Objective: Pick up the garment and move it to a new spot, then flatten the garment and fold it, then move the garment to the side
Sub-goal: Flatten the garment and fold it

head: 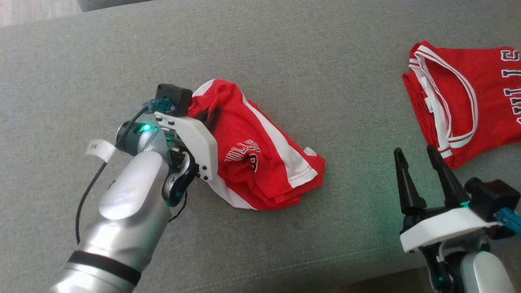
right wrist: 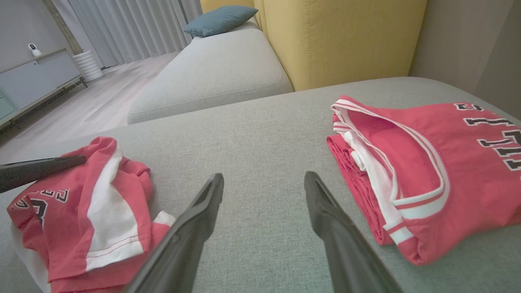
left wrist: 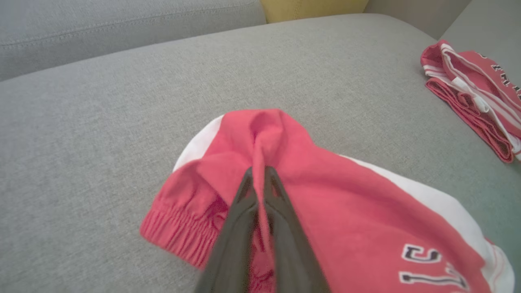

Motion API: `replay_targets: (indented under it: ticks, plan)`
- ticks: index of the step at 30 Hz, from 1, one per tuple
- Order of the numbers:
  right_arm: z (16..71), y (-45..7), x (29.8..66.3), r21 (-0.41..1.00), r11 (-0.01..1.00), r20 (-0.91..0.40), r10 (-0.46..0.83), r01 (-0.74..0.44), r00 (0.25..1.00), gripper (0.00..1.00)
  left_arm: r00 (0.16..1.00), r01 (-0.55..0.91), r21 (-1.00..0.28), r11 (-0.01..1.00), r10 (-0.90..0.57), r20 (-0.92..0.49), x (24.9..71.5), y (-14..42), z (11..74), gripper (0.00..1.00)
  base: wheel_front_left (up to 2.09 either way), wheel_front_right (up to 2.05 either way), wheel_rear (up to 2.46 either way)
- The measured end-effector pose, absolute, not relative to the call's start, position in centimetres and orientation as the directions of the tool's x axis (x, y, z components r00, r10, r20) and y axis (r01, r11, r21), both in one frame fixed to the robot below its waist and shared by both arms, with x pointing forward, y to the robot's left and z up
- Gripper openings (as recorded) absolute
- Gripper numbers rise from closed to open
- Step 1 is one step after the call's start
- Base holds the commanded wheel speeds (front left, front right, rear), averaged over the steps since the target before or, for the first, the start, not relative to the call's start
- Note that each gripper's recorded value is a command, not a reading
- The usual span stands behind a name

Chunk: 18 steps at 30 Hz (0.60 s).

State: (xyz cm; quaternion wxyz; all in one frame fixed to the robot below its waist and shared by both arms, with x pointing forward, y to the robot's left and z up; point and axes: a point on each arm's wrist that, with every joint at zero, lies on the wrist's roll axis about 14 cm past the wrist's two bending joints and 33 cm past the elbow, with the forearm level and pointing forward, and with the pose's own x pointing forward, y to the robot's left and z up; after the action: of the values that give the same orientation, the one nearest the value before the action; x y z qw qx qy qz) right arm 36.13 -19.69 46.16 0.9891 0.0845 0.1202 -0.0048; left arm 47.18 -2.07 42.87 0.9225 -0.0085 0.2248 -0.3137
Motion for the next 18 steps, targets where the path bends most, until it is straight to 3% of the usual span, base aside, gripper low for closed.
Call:
replay_targets:
  ticks: [10,18]
  plan:
    - [46.6,-19.1,36.8,0.171,0.985,-0.215,0.031,0.006,0.976,1.00,0.731,0.628,-0.065,0.776,-0.616,-0.295,45.2,-2.3,45.3,0.00,0.00,0.00,0.00]
    - [47.0,-17.1,37.7,0.183,0.981,-0.204,0.096,-0.059,0.974,1.00,0.676,0.648,-0.092,0.756,-0.627,-0.387,37.0,-1.0,41.8,0.00,0.00,0.00,0.00]
